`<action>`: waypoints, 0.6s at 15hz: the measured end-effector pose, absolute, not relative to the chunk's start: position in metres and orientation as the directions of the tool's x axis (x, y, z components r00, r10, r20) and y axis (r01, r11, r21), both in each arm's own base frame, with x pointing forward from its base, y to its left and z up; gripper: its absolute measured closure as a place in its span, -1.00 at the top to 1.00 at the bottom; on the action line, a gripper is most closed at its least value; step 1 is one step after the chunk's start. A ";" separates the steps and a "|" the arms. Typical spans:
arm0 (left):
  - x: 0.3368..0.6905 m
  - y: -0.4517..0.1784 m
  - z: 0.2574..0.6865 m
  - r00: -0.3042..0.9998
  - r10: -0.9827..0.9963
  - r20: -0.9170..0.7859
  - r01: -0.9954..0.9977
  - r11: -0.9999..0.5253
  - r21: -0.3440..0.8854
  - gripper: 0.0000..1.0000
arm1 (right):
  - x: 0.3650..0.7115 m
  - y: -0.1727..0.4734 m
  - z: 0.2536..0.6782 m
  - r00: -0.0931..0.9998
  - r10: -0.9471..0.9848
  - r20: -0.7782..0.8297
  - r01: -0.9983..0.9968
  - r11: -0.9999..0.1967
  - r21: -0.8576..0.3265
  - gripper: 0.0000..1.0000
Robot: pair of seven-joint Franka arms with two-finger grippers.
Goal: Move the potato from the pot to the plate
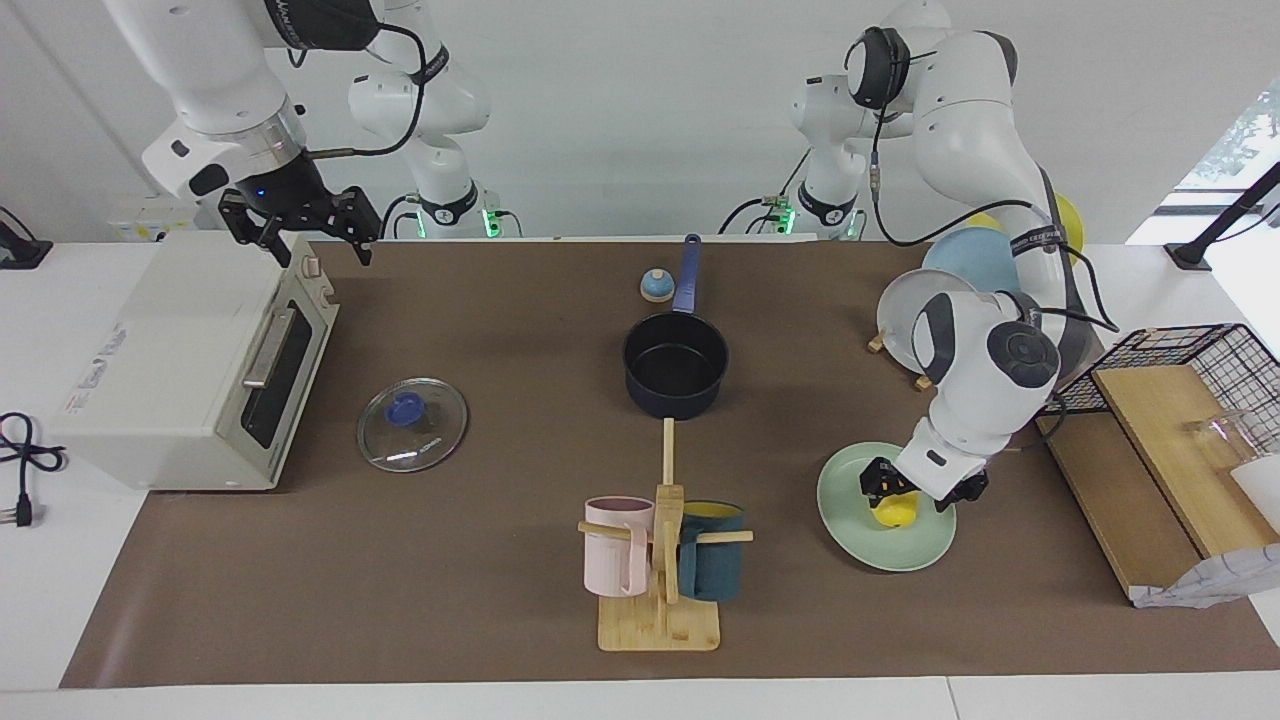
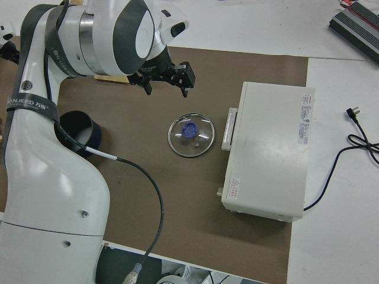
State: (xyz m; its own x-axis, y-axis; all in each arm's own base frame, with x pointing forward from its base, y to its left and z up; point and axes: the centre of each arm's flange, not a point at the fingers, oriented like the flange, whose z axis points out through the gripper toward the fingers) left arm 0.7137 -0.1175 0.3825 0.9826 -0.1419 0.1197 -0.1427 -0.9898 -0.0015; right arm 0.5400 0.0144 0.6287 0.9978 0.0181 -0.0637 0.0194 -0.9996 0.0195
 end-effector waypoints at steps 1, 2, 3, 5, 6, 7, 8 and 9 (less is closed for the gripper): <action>0.712 -0.111 0.406 0.983 -0.126 0.135 -0.127 -0.992 -0.001 1.00 | 0.540 0.014 0.629 0.998 0.018 -0.064 0.019 -1.000 0.019 1.00; 0.706 -0.103 0.431 0.984 -0.115 0.136 -0.116 -0.993 -0.001 1.00 | 0.540 0.014 0.629 0.998 0.018 -0.064 0.019 -1.000 0.019 1.00; 0.698 -0.095 0.458 0.986 -0.106 0.132 -0.106 -0.994 -0.002 1.00 | 0.540 0.014 0.629 0.998 0.018 -0.064 0.019 -1.000 0.019 1.00; 0.677 -0.086 0.504 0.989 -0.096 0.115 -0.097 -0.995 -0.003 1.00 | 0.540 0.014 0.629 0.998 0.018 -0.064 0.019 -1.000 0.019 1.00; 0.667 -0.085 0.524 0.989 -0.096 0.109 -0.096 -0.995 -0.003 1.00 | 0.540 0.014 0.629 0.998 0.018 -0.064 0.019 -1.000 0.019 1.00; 0.655 -0.083 0.545 0.990 -0.095 0.100 -0.095 -0.995 -0.004 1.00 | 0.540 0.014 0.629 0.998 0.018 -0.064 0.020 -1.000 0.019 1.00; 0.641 -0.081 0.566 0.992 -0.095 0.088 -0.095 -0.995 -0.004 1.00 | 0.540 0.015 0.629 0.998 0.018 -0.064 0.020 -1.000 0.019 1.00; 0.626 -0.080 0.586 0.993 -0.095 0.075 -0.095 -0.995 -0.005 1.00 | 0.540 0.015 0.629 0.998 0.019 -0.064 0.020 -1.000 0.019 1.00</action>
State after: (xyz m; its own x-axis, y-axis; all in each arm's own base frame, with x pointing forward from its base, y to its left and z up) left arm 0.6262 -0.0796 0.5857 0.9927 -0.0948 0.0747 -0.0947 -0.9955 -0.0047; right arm 0.5400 0.0147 0.6287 0.9978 0.0187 -0.0637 0.0199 -0.9996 0.0190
